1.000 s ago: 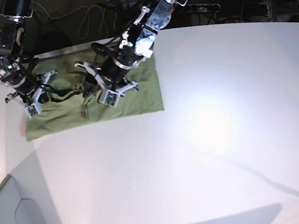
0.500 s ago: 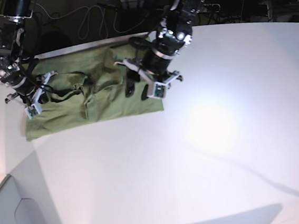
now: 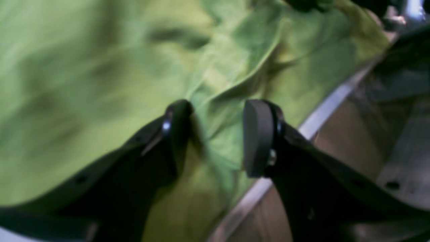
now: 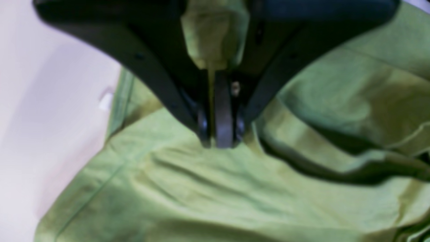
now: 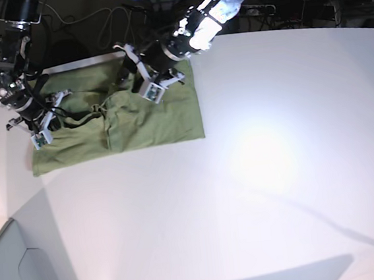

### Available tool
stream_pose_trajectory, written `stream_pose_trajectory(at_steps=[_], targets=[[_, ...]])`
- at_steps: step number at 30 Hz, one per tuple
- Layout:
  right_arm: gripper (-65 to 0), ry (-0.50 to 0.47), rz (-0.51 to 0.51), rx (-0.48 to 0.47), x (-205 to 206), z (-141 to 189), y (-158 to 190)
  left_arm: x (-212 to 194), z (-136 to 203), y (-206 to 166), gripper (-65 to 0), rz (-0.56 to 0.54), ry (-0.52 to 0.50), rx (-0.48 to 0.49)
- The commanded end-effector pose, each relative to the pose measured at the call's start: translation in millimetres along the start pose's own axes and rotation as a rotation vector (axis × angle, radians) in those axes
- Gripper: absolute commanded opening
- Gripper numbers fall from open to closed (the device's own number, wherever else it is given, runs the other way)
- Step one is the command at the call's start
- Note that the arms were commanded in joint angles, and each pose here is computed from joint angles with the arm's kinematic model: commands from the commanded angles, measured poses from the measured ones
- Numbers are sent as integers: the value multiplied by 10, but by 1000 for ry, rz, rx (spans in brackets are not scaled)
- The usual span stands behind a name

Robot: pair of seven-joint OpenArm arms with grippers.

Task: Fold the T-shirt properly
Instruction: 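Lay the folded end down, open the left gripper and lift away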

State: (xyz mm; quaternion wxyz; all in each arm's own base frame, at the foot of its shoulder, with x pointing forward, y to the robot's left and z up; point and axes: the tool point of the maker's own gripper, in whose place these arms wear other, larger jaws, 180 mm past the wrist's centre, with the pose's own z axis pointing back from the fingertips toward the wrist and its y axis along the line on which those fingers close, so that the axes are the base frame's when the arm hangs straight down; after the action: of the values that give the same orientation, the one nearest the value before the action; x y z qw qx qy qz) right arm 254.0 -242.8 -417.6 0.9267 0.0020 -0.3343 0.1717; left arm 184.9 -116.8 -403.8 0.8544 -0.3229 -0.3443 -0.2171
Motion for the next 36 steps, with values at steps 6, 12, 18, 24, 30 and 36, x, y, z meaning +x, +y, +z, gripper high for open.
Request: stream_pose_trajectory(at_steps=[6, 12, 18, 24, 30, 36], targets=[[-650, -44, 25, -10, 143, 46, -67, 316, -75, -338, -394, -83, -68, -103], [-610, -42, 26, -11, 140, 48, -72, 251, -81, -557, -390, -137, -50, -167], [-360, -52, 24, -18, 162, 61, -100, 273, 7, -673, -389, -153, -64, -199], [-217, -120, 55, -58, 403, 208, -145, 527, 174, -705, -389, -171, -139, -212], [-208, -187, -3, -144, 532, 418, -300, 689, 418, -258, -389, -130, -197, -98], [-156, -174, -87, -181, 368, 441, -419, 614, 867, 947, -389, 17, -228, 241]])
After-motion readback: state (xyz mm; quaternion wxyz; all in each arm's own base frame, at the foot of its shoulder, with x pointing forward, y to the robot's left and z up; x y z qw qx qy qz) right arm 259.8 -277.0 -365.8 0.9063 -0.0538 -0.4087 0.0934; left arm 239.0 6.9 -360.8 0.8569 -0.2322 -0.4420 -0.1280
